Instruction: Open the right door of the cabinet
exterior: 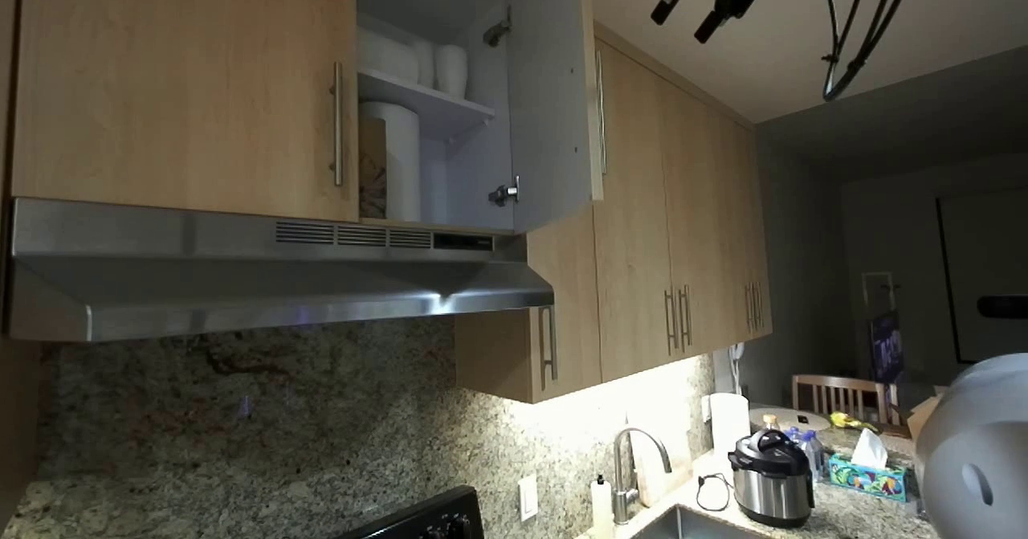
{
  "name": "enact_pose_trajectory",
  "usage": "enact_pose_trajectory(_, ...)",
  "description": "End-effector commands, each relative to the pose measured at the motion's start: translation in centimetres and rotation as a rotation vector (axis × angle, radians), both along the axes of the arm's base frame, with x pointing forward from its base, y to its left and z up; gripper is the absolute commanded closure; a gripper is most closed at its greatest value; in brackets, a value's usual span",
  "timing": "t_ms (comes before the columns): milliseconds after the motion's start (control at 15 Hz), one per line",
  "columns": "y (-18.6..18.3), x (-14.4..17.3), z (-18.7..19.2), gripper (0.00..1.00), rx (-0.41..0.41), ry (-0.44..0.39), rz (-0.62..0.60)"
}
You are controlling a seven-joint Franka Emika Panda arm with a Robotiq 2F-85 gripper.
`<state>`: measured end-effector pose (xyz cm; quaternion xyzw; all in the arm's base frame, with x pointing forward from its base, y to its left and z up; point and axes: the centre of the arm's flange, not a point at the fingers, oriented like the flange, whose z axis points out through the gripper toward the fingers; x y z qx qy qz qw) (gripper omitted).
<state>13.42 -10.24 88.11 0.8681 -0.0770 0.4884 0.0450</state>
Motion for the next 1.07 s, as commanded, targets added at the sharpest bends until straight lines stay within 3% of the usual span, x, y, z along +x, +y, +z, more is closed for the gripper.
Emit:
enact_pose_trajectory(0, 4.1, 1.4, 2.1, 0.00, -0.068, 0.040, 0.110)
enact_pose_trajectory(533, 11.6, 5.3, 2.1, 0.00, -0.157, 0.079, 0.228)
enact_pose_trajectory(1000, 15.7, 8.1, 0.7, 0.00, -0.203, 0.118, 0.270)
